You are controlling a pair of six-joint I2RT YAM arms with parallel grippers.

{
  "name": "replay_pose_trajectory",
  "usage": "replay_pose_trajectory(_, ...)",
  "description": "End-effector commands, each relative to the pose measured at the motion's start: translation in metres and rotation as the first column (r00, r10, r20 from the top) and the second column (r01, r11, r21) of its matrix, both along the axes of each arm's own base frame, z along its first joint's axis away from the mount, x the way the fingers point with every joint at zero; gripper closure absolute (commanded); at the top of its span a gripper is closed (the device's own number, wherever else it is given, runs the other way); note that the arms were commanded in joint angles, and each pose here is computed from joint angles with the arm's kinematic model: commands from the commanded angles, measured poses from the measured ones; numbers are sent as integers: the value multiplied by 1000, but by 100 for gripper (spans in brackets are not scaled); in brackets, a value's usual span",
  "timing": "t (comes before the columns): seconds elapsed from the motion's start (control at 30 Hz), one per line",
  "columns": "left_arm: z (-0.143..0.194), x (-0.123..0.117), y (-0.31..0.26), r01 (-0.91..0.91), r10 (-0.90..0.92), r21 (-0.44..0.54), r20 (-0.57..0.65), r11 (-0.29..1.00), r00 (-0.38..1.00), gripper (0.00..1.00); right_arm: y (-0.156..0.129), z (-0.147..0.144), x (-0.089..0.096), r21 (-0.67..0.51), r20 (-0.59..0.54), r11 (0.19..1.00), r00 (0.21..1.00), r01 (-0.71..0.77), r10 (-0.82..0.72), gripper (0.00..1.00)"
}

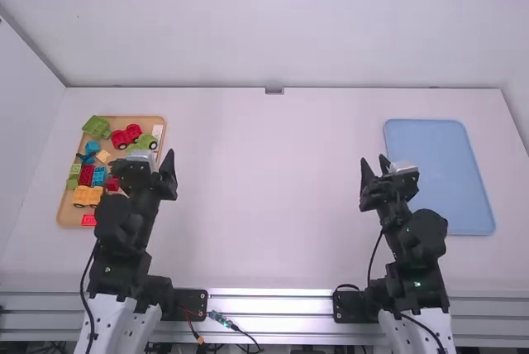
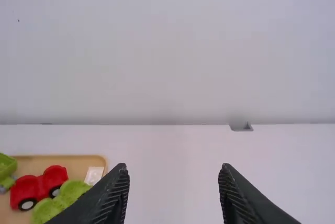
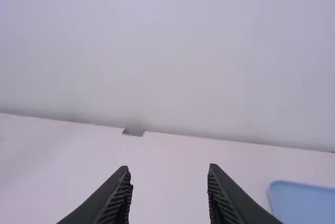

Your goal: Assemble lego blocks to make yellow taxi

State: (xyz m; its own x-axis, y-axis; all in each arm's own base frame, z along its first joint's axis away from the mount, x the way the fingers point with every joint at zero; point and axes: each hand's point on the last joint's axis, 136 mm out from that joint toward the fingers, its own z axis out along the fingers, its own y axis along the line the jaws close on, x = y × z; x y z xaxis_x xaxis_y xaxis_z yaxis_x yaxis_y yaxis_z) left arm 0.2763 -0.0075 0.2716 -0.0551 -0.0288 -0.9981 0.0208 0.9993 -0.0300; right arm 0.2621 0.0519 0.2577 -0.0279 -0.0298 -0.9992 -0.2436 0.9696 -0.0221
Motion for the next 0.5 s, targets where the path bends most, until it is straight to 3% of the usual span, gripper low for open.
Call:
replay_pose_trajectory(0.0,27,4,-6,30,-29,-8,38,1000,999,50,0,17,1,-28,25,1000,1000,13,-12,60)
replay_pose_trajectory(0.27,60,25,-15,80,-80,-8,50,997,996,35,-2,17,7,6,-43,999,998,37,-36,54)
replay_pose_trajectory(0.47,36,45,-18,89,-89,-12,-25,996,996,25,-1,16,13,13,-99,999,994,37,-36,49)
